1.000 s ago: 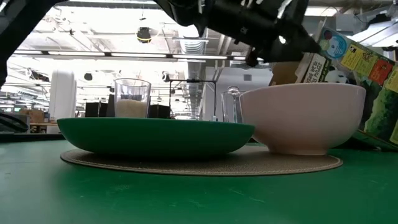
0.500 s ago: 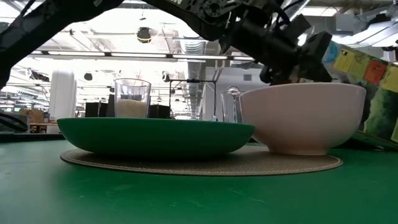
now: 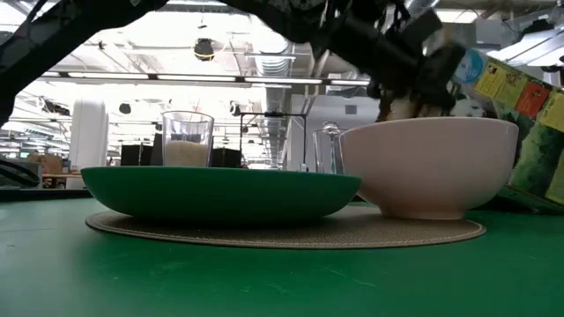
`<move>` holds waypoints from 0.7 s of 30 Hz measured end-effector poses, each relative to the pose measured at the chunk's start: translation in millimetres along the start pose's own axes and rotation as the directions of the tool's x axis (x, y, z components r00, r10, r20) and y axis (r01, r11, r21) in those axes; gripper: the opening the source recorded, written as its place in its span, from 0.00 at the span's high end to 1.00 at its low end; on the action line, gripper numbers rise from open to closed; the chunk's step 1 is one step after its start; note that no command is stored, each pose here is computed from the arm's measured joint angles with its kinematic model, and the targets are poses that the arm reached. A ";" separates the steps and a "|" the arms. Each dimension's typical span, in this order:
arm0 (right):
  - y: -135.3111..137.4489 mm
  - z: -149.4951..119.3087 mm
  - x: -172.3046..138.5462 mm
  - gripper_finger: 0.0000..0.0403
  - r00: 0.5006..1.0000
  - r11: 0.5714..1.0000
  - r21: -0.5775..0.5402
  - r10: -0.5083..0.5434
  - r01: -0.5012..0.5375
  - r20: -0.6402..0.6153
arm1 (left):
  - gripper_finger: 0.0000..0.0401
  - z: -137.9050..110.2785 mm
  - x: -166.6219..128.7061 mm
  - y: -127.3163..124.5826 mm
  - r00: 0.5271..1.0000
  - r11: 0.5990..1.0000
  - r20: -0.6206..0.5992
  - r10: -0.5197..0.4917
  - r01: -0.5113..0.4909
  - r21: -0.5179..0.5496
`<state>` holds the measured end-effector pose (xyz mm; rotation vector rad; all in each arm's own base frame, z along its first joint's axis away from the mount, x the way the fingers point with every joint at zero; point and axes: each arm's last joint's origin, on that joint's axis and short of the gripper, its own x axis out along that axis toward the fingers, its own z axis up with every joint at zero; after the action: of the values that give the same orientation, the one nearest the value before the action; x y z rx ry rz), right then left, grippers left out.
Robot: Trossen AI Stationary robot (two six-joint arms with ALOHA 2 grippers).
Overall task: Arrange a breakfast setting
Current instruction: Pour the cereal into the white bowl
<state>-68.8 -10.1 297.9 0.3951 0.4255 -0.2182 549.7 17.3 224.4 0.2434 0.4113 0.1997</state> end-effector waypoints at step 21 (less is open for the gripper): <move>0.0 0.0 -0.1 0.41 1.000 1.000 0.008 -0.002 0.002 0.001 | 1.00 89.0 -72.8 48.3 0.997 0.985 -0.074 0.031 -0.018 0.173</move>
<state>-68.8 -10.2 297.9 0.4021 0.4240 -0.2218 514.6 28.6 343.5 0.4116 0.5026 0.1980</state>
